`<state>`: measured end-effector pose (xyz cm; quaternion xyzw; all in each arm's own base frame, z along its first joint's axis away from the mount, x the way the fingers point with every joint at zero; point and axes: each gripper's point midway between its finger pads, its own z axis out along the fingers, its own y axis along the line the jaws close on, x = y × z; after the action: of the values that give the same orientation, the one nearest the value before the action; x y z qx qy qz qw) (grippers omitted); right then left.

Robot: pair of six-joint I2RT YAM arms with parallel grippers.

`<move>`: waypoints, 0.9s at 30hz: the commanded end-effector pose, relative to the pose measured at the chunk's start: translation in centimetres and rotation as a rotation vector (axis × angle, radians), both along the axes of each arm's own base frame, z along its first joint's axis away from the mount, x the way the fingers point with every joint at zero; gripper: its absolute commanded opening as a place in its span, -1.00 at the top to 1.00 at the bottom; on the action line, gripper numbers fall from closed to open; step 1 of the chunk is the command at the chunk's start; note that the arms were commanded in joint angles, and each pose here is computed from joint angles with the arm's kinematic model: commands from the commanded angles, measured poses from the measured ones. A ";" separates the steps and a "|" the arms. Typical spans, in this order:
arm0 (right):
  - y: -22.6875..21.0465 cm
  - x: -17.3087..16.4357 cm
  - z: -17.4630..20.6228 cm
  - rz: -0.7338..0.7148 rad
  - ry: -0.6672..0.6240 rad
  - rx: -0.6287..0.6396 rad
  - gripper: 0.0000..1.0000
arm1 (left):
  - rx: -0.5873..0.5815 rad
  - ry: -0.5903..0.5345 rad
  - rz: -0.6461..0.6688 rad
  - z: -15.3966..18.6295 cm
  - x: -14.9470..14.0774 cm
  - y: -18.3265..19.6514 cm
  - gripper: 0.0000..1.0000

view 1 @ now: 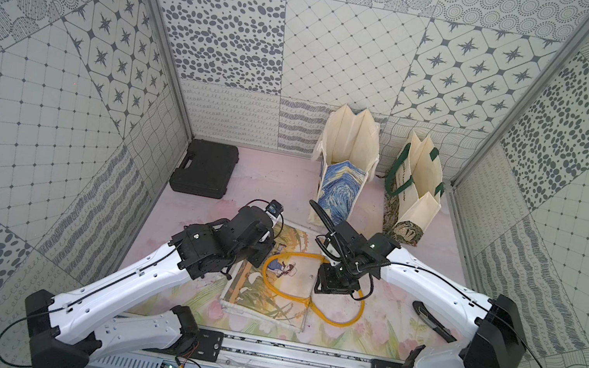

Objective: Put away the canvas bag
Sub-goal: Adjust the canvas bag at the center of the board.

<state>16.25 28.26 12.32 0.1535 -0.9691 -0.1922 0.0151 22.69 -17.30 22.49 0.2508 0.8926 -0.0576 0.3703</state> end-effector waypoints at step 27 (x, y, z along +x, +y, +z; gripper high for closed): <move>15.5 6.5 -3.6 -0.071 -0.221 -0.242 0.21 | -0.559 0.253 0.426 -2.5 5.4 7.6 0.06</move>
<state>22.57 46.92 9.54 0.1414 -0.9744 -0.1651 -0.0583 27.77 -9.56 18.80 -0.0761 0.9216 -0.2420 0.2937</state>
